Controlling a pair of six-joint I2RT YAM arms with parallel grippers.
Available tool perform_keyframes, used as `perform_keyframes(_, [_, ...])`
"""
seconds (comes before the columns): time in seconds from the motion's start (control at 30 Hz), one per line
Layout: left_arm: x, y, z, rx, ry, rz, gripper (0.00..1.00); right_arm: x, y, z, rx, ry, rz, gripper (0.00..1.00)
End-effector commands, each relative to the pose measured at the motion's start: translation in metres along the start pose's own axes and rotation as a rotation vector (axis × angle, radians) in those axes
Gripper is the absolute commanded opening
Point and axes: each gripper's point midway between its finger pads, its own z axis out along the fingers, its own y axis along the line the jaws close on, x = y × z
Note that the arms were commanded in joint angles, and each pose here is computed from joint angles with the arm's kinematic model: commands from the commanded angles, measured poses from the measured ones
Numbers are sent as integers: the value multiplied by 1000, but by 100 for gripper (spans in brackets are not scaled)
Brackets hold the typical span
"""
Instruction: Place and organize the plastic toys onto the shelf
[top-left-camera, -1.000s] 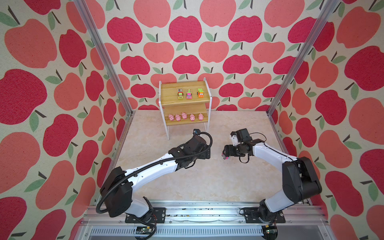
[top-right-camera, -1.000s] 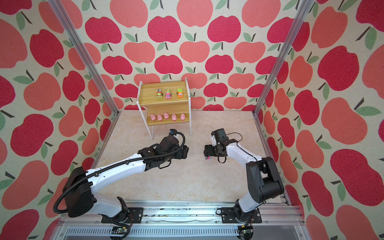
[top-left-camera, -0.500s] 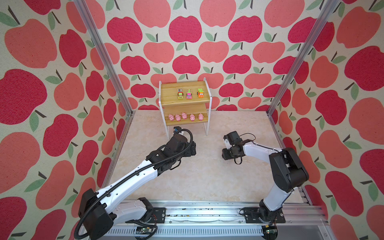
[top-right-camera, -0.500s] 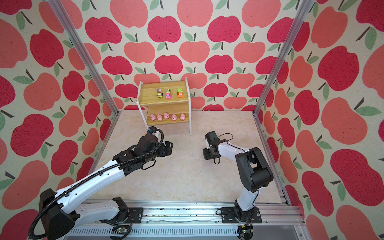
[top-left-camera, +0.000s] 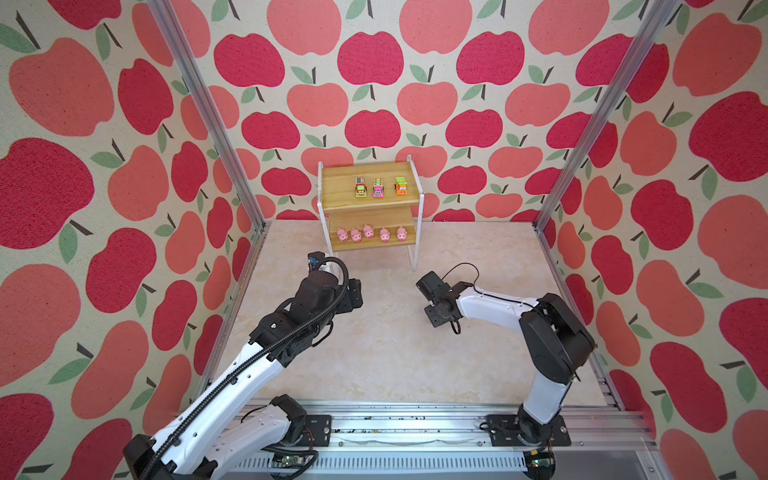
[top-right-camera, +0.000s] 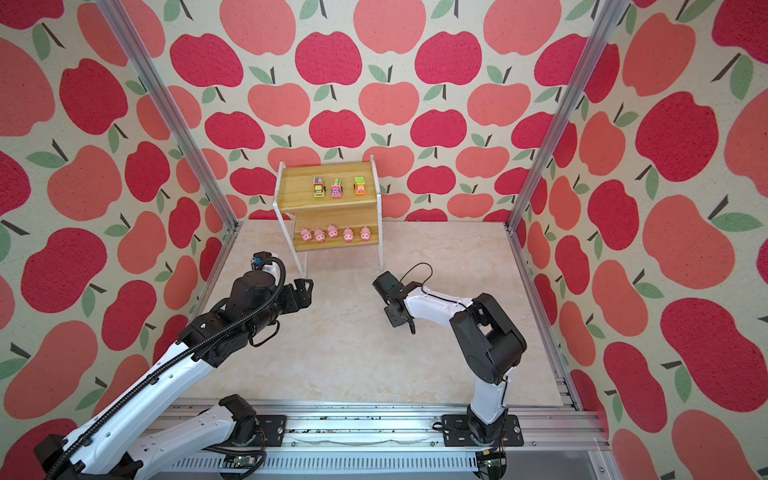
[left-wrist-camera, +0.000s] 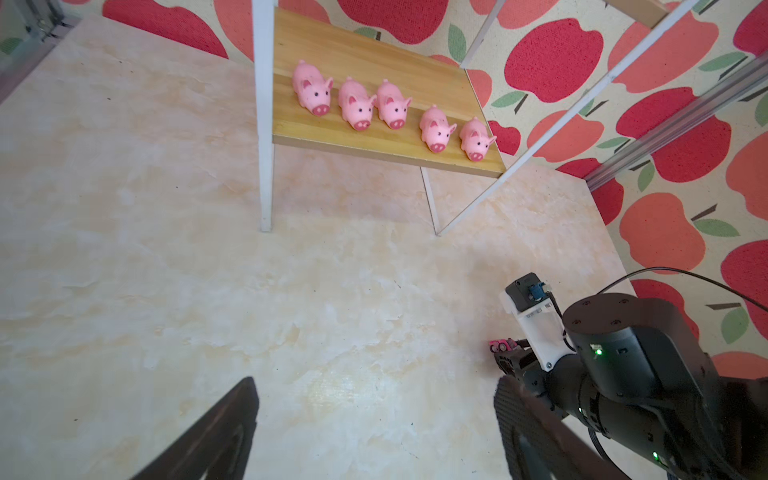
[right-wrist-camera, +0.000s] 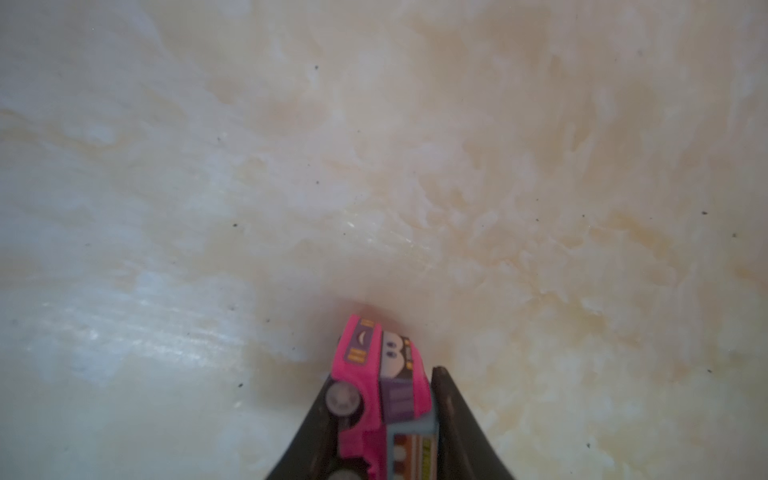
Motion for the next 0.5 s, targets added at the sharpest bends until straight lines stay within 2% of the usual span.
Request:
perform_keyframes(0.0, [-1, 28, -12, -87, -4, 7, 91, 10, -15, -5, 288, 80, -160, 31])
perform_keyframes(0.1, [-4, 38, -16, -98, -18, -16, 91, 9, -2, -7, 425, 110, -279, 31])
perform_keyframes(0.2, [-5, 42, -18, -99, -23, -24, 91, 9, 17, -4, 491, 120, -367, 33])
perform_keyframes(0.47, [-9, 44, -20, -95, -35, -25, 90, 14, 73, 0, 515, 123, -483, 44])
